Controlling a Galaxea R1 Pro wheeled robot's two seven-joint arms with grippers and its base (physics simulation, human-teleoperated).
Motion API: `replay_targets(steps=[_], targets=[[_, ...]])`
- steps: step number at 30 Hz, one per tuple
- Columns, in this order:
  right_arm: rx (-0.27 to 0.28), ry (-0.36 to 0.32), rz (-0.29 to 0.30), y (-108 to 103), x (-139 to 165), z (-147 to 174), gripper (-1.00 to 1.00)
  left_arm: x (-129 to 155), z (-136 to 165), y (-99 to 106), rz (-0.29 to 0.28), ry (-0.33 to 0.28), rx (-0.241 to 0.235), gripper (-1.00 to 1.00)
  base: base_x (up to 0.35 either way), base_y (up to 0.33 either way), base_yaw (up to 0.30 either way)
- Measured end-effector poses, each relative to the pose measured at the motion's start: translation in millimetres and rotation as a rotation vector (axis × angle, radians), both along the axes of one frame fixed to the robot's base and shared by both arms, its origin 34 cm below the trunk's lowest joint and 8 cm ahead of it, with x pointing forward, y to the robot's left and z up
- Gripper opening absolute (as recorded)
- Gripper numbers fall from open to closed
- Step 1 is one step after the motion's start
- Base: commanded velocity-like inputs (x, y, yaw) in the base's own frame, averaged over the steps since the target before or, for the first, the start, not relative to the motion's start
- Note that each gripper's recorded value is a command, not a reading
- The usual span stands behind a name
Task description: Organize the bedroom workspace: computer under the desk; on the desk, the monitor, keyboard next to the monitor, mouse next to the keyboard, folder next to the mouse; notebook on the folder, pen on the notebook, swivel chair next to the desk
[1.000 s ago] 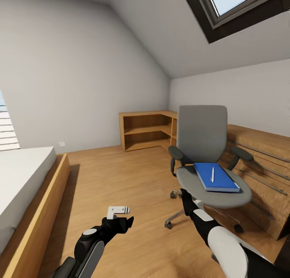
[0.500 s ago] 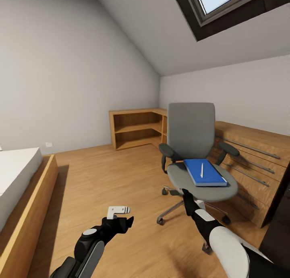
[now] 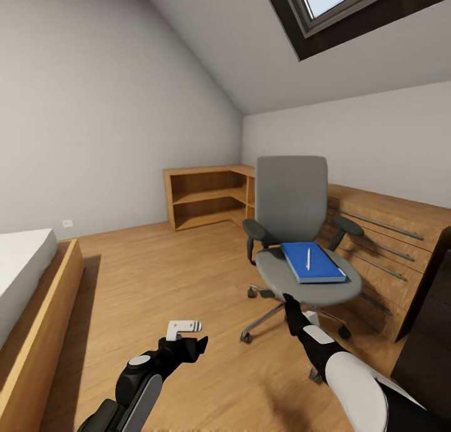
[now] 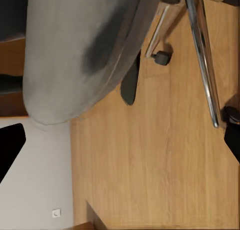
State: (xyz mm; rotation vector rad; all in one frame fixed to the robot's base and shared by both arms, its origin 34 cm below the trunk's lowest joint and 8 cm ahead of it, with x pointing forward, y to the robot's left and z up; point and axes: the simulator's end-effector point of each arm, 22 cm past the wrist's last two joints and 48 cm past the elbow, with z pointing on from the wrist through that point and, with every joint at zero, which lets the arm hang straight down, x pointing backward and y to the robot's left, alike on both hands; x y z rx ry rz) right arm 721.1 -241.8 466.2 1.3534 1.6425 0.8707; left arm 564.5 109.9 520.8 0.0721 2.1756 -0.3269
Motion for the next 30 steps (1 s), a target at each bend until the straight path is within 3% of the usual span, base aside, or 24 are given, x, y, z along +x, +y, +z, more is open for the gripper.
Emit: replay_targets(steps=[12, 19, 30], targets=[[-0.002, 0.007, 0.013, 5.2, -1.0, -1.7, 1.0, -0.4, -0.7, -0.3, 0.0, 0.002, -0.001, 1.0, -0.039, 0.038, -0.001], [-0.004, 0.008, 0.015, 5.5, -1.1, -1.5, 1.0, -0.1, -0.3, 0.3, 0.001, 0.001, 0.0, 1.0, 0.191, 0.0, 0.0], [-0.003, 0.015, 0.015, 5.5, -1.8, -3.2, 1.0, 0.6, 0.1, 1.8, 0.004, -0.001, 0.001, 1.0, 0.023, 0.0, 0.0]])
